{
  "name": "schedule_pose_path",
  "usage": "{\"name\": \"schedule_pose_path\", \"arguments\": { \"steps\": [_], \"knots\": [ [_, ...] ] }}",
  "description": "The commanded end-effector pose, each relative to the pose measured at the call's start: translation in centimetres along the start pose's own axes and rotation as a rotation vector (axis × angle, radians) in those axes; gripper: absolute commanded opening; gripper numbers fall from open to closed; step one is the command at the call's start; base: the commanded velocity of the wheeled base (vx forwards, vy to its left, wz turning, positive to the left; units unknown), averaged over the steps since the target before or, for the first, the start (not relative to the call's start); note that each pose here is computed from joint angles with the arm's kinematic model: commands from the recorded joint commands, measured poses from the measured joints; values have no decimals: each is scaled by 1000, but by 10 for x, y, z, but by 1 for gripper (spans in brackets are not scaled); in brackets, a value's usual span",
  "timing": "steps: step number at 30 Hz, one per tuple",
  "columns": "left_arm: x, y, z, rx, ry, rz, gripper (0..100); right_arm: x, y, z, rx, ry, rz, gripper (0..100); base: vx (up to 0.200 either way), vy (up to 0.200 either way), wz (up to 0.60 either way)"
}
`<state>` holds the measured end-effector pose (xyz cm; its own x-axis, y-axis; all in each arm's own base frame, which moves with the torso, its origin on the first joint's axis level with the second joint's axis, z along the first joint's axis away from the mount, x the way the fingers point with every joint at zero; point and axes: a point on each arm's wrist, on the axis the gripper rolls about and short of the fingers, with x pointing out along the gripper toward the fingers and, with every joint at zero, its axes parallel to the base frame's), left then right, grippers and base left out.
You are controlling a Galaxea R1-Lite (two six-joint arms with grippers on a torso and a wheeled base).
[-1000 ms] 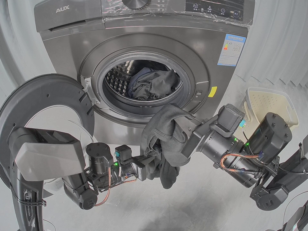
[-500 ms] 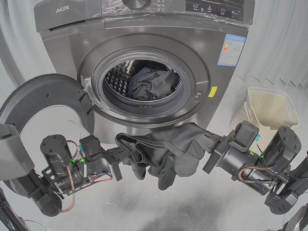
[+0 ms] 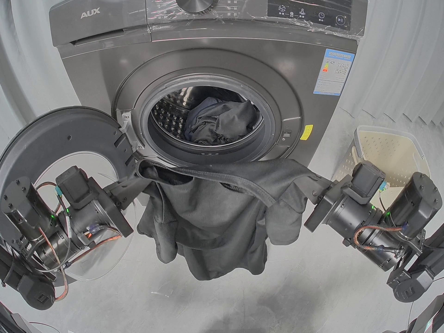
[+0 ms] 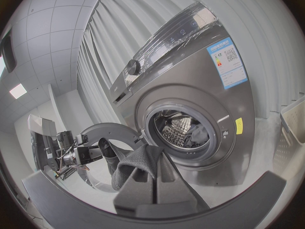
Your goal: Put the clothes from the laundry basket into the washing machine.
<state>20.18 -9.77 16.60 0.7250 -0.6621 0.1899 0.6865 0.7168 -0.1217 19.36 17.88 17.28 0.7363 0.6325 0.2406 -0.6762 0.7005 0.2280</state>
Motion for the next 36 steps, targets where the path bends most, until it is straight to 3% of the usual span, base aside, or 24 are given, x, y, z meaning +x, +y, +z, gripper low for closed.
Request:
{"name": "schedule_pose_path", "arguments": {
  "steps": [1,11,18,24,27,32,36],
  "knots": [
    [1,5,12,18,-53,18,0,5,-6,6,-5,-33,-22,0,0,0,0],
    [4,12,21,44,-93,45,0,8,-8,6,-3,-35,-29,0,0,0,0],
    [9,10,29,52,-126,27,0,9,-3,5,8,-37,-15,0,0,0,0],
    [7,11,16,32,-74,32,0,8,-5,7,3,-44,-22,0,0,0,0],
    [5,11,24,29,-107,37,0,9,-6,12,-4,-63,-23,0,0,0,0],
    [-5,-2,36,34,-146,-13,0,0,-7,3,-14,-8,-25,0,0,0,0],
    [6,6,28,33,-113,-29,0,-6,-8,1,-19,21,19,0,0,0,0]
  ]
}}
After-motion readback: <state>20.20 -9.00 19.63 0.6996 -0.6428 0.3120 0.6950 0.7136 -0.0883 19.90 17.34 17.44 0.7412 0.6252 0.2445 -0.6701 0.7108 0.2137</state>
